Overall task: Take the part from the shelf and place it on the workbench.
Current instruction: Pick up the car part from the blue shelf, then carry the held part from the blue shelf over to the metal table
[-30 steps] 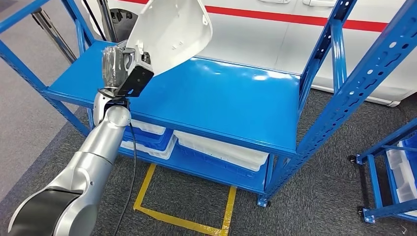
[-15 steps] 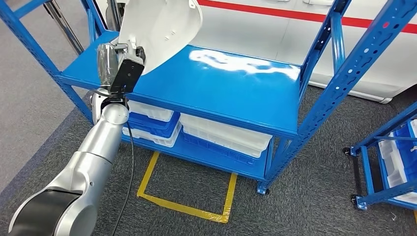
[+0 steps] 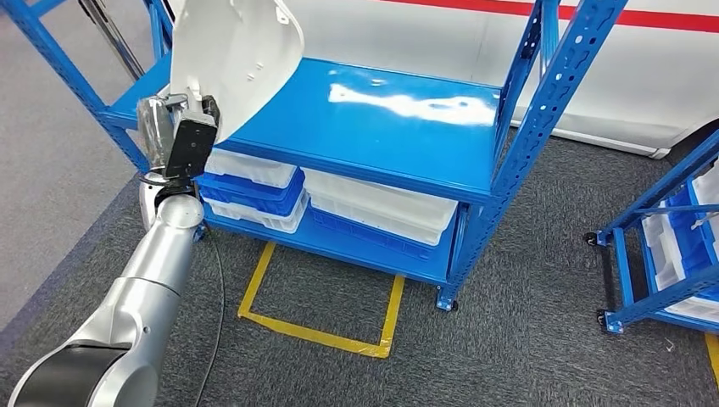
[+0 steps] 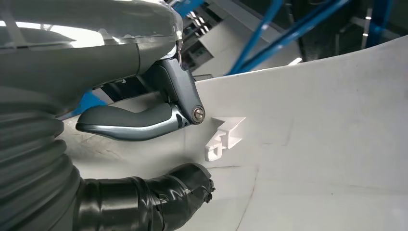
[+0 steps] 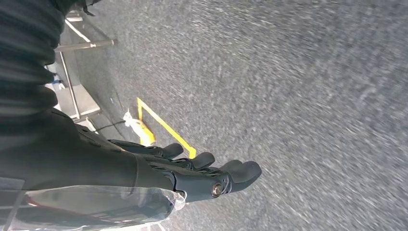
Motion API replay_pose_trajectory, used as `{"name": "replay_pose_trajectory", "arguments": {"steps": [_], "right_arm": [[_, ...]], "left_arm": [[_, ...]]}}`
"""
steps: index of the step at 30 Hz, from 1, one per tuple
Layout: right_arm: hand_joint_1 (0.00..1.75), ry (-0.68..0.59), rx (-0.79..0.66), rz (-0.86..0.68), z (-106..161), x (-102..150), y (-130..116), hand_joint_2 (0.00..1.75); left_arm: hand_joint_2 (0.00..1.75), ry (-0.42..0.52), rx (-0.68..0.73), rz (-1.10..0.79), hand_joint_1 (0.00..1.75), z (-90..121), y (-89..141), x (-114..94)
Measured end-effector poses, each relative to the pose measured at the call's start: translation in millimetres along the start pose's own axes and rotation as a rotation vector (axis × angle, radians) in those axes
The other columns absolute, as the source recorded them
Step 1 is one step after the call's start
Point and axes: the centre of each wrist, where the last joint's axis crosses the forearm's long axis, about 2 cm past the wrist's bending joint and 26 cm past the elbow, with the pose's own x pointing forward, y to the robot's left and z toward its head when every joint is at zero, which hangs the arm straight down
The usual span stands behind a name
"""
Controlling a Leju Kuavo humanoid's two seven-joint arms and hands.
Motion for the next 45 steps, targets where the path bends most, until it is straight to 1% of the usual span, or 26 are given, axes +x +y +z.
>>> {"name": "replay_pose_trajectory", "arguments": {"steps": [5,15,21,26,30,35,41,45], "right_arm": [[0.00,-0.005,0.003,-0.009,0,0,1,1.75],[0.00,-0.016,0.021,-0.013,0,-1,1,1.75],[0.00,-0.030,0.052,-0.024,-2,-1,-1,1.75],[0.00,-0.055,0.113,-0.053,-2,0,0,1.75],[0.00,-0.060,0.146,-0.078,-2,-1,0,1.75],[0.00,-0.064,0.149,-0.086,-2,-1,-1,1.75],[0.00,-0.067,0.165,-0.093,-2,-4,0,1.75],[0.00,-0.090,0.183,-0.103,-2,-4,1,1.75]], "left_arm": [[1.75,-0.001,0.041,-0.005,1.75,-3,9,-3],[1.75,0.031,0.071,-0.024,1.75,9,20,-19],[1.75,0.026,0.100,-0.038,1.75,6,28,-22],[1.75,0.031,0.132,-0.070,1.75,7,45,-34],[1.75,0.055,0.148,-0.093,1.75,15,59,-47],[1.75,0.060,0.180,-0.098,1.75,14,72,-52],[1.75,0.113,0.206,-0.032,1.75,16,82,-57],[1.75,0.171,0.206,-0.021,1.75,27,85,-63]]}}
